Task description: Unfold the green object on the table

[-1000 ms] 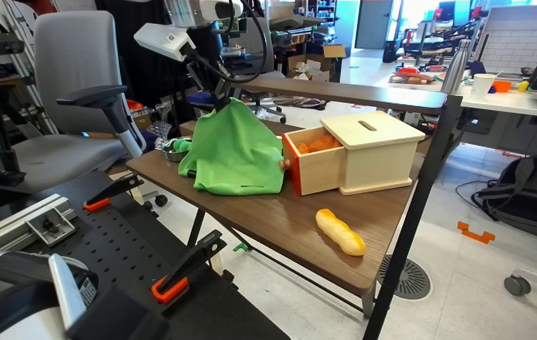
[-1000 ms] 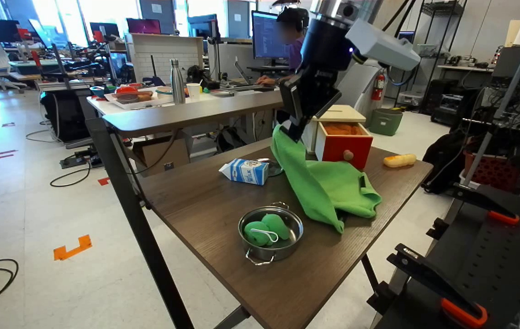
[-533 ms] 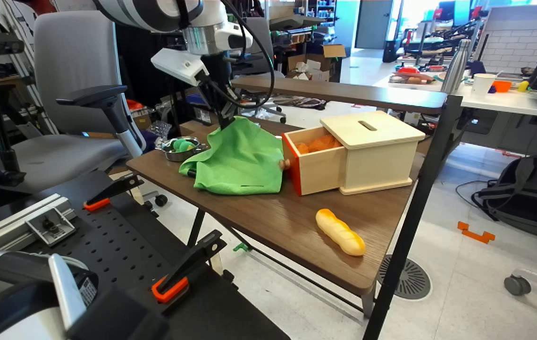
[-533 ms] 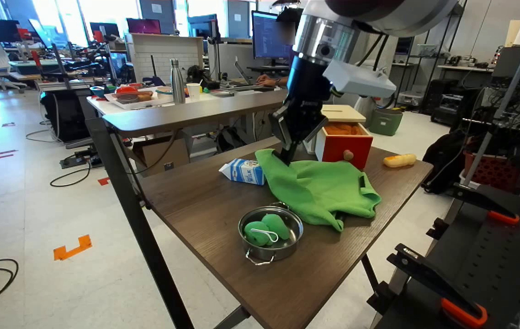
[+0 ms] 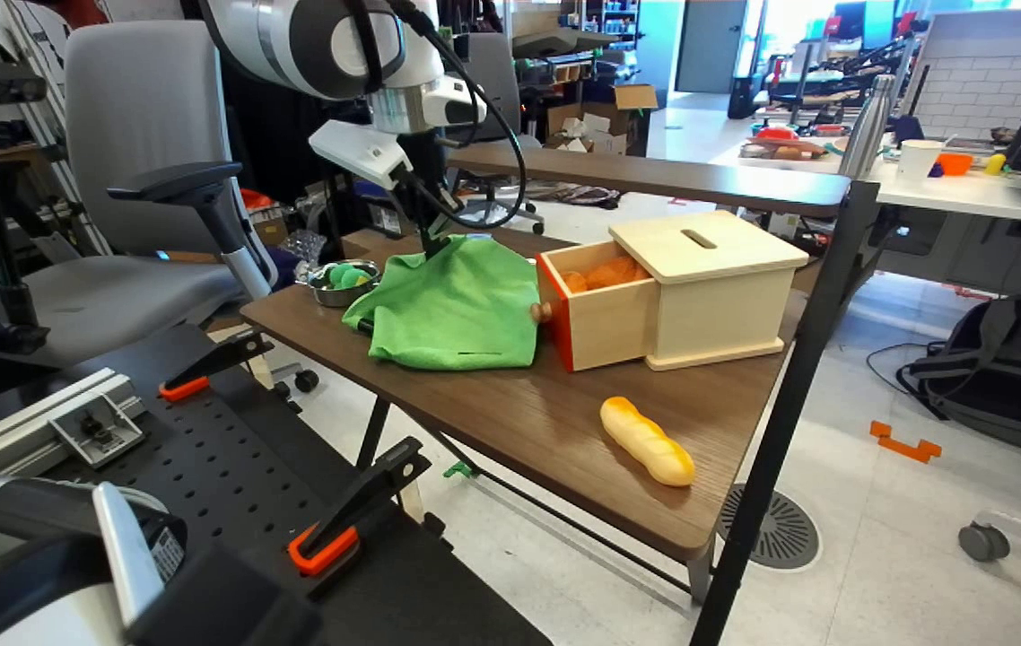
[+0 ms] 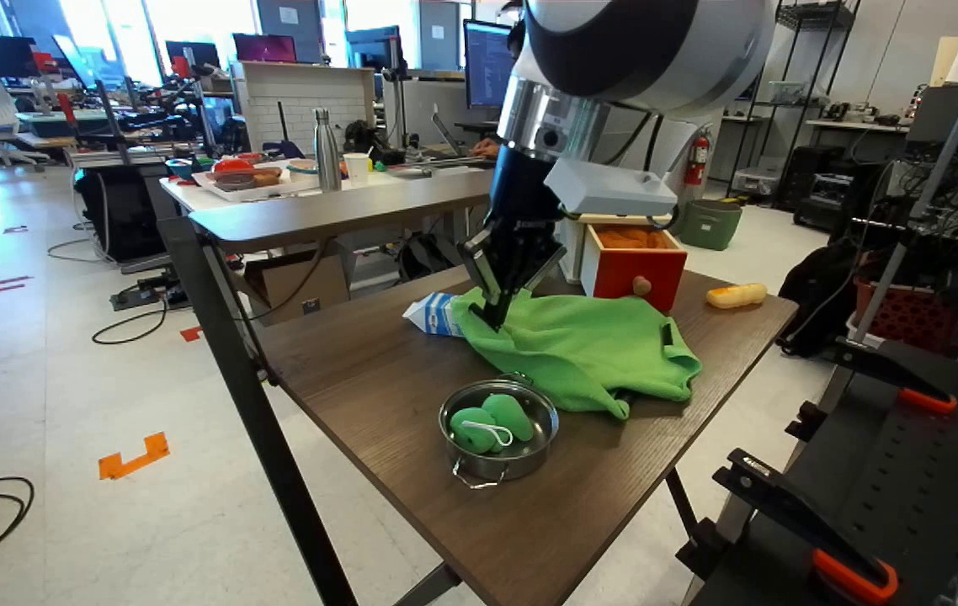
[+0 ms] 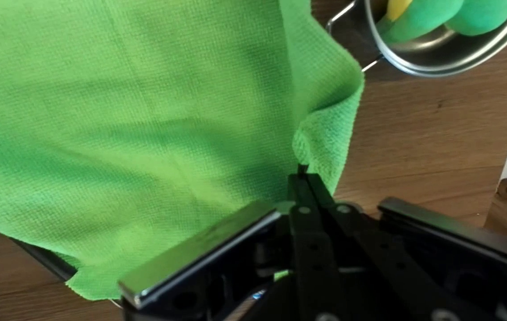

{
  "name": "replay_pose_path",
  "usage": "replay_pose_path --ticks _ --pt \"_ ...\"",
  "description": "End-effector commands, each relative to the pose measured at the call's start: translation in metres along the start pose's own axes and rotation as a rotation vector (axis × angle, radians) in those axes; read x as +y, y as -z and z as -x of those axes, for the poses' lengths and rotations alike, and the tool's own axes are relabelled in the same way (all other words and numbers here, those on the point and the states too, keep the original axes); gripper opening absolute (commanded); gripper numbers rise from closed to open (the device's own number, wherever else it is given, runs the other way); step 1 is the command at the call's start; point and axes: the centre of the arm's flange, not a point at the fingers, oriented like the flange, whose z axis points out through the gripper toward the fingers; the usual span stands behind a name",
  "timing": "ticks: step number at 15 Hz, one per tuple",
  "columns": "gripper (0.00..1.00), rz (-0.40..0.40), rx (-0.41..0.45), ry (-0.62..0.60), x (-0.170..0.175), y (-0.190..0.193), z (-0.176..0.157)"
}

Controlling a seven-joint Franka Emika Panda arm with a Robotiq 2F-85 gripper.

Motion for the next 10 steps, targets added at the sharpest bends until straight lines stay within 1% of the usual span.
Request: replay_pose_path --ticks 1,2,3,4,6,10 --pt "0.01 0.001 -0.010 0.027 -0.015 -0.021 -0.013" --pt "0.01 0.004 -0.012 0.031 -0.017 -0.026 -0.013" --pt "0.27 0.007 -0.011 0.033 -0.019 -0.029 -0.011" --pt "0.28 0.008 -0.010 0.037 -0.020 -0.032 -0.010" --pt "0.42 0.010 -0.004 0.044 -0.022 -0.034 -0.008" --pt "0.71 0.004 0.010 0.041 -0.018 -0.024 -0.002"
